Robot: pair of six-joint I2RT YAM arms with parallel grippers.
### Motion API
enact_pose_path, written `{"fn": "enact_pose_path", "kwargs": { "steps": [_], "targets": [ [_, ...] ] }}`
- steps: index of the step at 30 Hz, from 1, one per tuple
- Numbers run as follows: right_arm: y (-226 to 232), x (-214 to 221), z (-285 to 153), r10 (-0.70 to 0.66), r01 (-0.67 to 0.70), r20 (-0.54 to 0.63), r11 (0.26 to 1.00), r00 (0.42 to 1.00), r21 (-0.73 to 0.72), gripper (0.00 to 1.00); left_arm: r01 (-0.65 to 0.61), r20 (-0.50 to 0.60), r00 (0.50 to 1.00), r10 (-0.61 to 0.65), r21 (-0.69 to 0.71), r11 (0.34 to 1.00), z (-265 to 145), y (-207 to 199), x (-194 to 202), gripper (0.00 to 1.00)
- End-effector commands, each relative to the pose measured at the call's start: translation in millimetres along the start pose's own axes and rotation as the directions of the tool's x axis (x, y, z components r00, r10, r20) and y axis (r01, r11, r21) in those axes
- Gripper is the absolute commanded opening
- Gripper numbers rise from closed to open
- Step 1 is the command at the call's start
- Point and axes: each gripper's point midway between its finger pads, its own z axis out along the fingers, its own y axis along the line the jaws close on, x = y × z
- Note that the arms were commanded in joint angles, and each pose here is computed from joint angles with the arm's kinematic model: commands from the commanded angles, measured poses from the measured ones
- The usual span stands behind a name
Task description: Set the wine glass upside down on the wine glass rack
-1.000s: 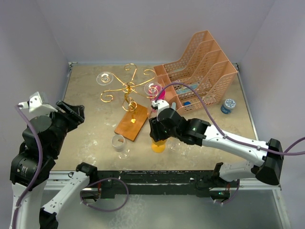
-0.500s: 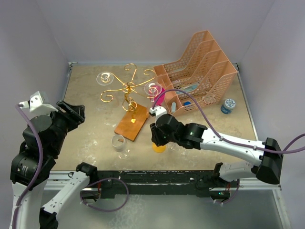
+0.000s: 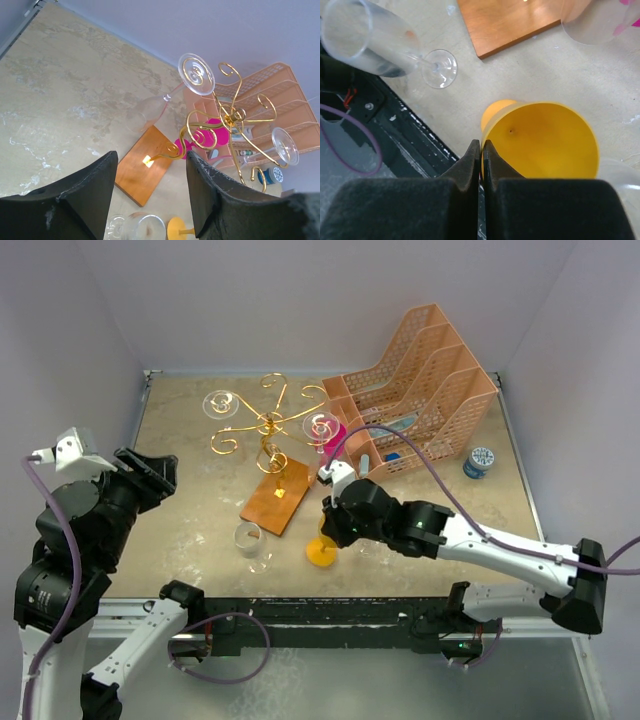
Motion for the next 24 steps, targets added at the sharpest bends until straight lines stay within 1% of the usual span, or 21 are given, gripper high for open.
{"fn": "enact_pose_path", "kwargs": {
  "steps": [1, 6, 9, 11, 14, 18, 21, 24],
  "targets": [
    [14.3, -37.8, -38.5, 0.005, 0.007, 0.138, 0.996, 0.990, -0.085, 0.00, -0.015, 0.050, 0.999, 0.011, 0.088, 0.996, -6.4, -18.7, -18.7, 0.55],
    [16.7, -62.4, -75.5, 0.032, 0.002, 0.256, 0.991, 0.966, -0.131, 0.00, -0.012, 0.063, 0.998, 0.000, 0.187, 0.982, -15.0, -37.4, -26.3, 0.55],
    [28.3, -82.0, -105.5, 0.043, 0.038, 0.356, 0.975, 0.934, -0.218, 0.00, -0.011, 0.070, 0.998, -0.008, 0.263, 0.965, -22.2, -51.2, -30.7, 0.55],
    [36.7, -96.0, -127.3, 0.059, 0.068, 0.428, 0.959, 0.902, -0.276, 0.00, -0.003, 0.072, 0.997, -0.021, 0.316, 0.949, -28.4, -61.1, -33.7, 0.55],
    [46.3, -120.5, -162.4, 0.104, 0.106, 0.542, 0.934, 0.834, -0.342, 0.00, 0.021, 0.081, 0.995, -0.055, 0.371, 0.928, -37.0, -72.0, -41.2, 0.55],
    [60.7, -154.9, -208.7, 0.162, 0.183, 0.674, 0.893, 0.721, -0.410, 0.00, 0.024, 0.106, 0.991, -0.082, 0.460, 0.888, -51.0, -88.8, -53.4, 0.56],
    [70.1, -183.2, -236.5, 0.200, 0.238, 0.754, 0.872, 0.625, -0.428, 0.00, 0.023, 0.124, 0.987, -0.101, 0.517, 0.855, -60.0, -100.1, -61.9, 0.57],
    [75.2, -213.8, -253.8, 0.232, 0.254, 0.810, 0.872, 0.539, -0.419, 0.00, 0.049, 0.135, 0.980, -0.149, 0.560, 0.827, -67.5, -110.4, -73.7, 0.57]
  ]
}}
